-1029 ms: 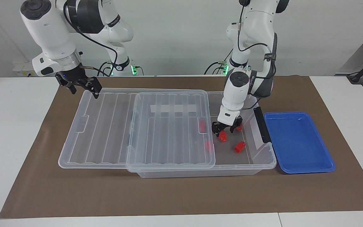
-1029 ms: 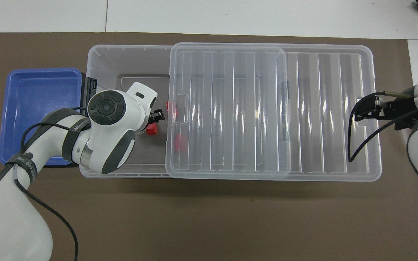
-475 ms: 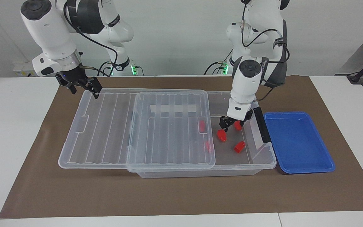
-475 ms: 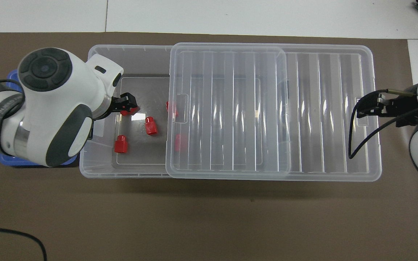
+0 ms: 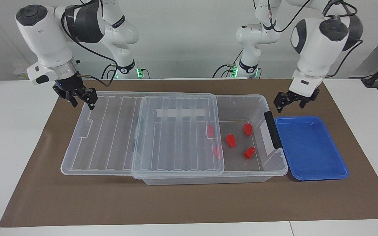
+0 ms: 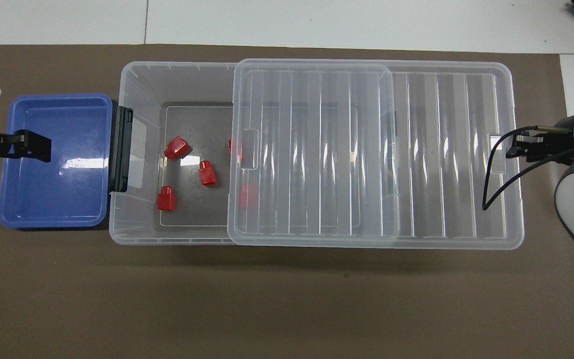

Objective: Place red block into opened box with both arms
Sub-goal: 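Move the right gripper to the edge of the slid lid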

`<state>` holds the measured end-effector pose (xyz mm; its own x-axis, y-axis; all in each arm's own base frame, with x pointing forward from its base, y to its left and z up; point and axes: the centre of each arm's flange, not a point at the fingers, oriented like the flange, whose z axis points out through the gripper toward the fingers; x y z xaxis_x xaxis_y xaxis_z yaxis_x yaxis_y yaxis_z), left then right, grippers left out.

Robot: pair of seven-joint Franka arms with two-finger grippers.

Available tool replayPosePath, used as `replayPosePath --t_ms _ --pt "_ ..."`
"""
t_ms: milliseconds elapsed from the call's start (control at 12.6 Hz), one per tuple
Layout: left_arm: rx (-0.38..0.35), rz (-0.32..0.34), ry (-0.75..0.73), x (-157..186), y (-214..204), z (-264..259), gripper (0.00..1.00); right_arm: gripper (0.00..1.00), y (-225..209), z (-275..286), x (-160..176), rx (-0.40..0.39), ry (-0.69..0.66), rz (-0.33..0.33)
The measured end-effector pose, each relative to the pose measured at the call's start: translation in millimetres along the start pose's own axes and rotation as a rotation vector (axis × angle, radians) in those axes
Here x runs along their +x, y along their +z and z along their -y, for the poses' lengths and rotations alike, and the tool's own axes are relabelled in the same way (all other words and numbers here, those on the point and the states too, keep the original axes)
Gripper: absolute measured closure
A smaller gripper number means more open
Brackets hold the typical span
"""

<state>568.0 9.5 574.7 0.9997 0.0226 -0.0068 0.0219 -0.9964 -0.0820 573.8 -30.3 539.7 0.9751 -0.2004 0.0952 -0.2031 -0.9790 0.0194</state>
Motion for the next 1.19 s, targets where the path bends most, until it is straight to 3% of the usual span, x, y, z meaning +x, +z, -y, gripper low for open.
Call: replayPosePath --t_ms 79,238,633,1188 --pt "-0.004 0.001 0.008 -0.6 0.0 9.7 0.0 0.84 6.3 -8.1 3.0 0.002 -0.008 -0.016" --pt "-0.005 0.003 0.021 -0.8 0.5 4.6 0.0 0.99 22.0 -27.8 10.4 0.003 -0.018 -0.051" --pt "-0.004 0.012 0.068 -4.3 1.3 -4.1 0.0 0.99 60.6 -48.9 23.7 0.005 0.001 -0.046" --pt "-0.004 0.006 0.128 -5.4 -1.5 -13.9 0.0 0.99 73.1 -44.8 25.5 0.008 -0.011 -0.033"
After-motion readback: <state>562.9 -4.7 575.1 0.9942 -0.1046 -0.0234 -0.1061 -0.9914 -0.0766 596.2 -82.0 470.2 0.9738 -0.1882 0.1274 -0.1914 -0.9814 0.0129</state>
